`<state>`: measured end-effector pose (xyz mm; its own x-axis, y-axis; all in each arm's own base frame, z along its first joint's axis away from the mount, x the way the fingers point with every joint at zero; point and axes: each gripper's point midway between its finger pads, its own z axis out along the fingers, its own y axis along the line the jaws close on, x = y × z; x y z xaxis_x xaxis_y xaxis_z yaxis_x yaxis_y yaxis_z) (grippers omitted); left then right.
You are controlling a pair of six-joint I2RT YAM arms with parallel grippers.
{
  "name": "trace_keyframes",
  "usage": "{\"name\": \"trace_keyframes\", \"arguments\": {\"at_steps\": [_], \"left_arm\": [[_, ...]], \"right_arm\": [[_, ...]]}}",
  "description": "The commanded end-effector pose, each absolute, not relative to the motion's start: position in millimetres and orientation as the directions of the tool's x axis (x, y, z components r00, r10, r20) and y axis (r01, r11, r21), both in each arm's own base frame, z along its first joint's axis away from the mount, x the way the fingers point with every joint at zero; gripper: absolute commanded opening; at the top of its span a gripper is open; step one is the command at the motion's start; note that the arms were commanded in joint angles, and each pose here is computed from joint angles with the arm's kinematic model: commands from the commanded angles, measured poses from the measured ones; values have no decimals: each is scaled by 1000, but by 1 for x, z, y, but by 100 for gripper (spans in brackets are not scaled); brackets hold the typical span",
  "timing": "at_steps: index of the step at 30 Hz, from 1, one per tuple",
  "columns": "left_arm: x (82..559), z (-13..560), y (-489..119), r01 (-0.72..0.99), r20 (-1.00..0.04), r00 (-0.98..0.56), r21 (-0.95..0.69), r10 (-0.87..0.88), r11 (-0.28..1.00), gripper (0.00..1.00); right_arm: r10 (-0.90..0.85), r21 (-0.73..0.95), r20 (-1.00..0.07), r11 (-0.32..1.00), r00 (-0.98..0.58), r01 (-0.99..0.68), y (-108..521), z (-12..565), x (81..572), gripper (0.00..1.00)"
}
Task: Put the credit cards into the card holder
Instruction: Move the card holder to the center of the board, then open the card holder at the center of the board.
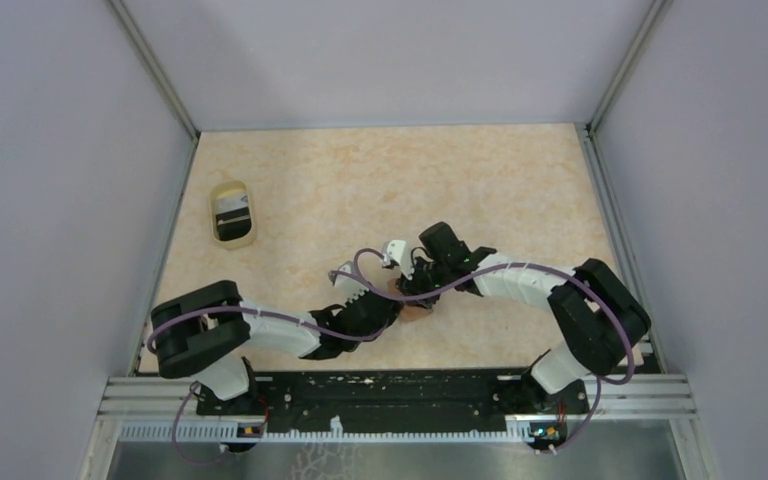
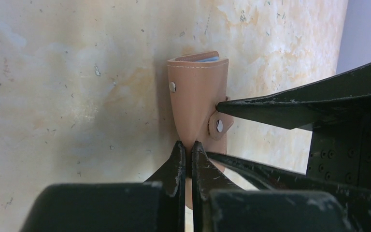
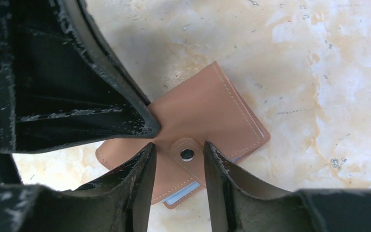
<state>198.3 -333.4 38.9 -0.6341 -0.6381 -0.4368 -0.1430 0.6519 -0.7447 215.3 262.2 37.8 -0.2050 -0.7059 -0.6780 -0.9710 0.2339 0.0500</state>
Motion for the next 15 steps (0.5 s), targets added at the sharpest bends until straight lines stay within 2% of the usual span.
{"name": "trace_keyframes", "arguments": {"at_steps": [1, 5, 9, 15], "left_arm": [[199, 42, -341, -150, -428, -627, -754, -651, 639, 0], [198, 42, -338, -150, -429, -624, -755, -653, 639, 0], [198, 42, -334, -154, -435, -616, -752, -657, 641, 0], [199, 36, -327, -167, -450, -602, -736, -659, 656, 0]], "right_arm": [[-714, -2, -664, 300, -223, -954, 266, 36, 232, 34], [-722, -44, -652, 343, -233, -938, 261, 37, 242, 13], [-725, -74, -649, 364, -232, -929, 257, 41, 248, 2], [-691, -80, -685, 388, -232, -918, 256, 62, 253, 0]]}}
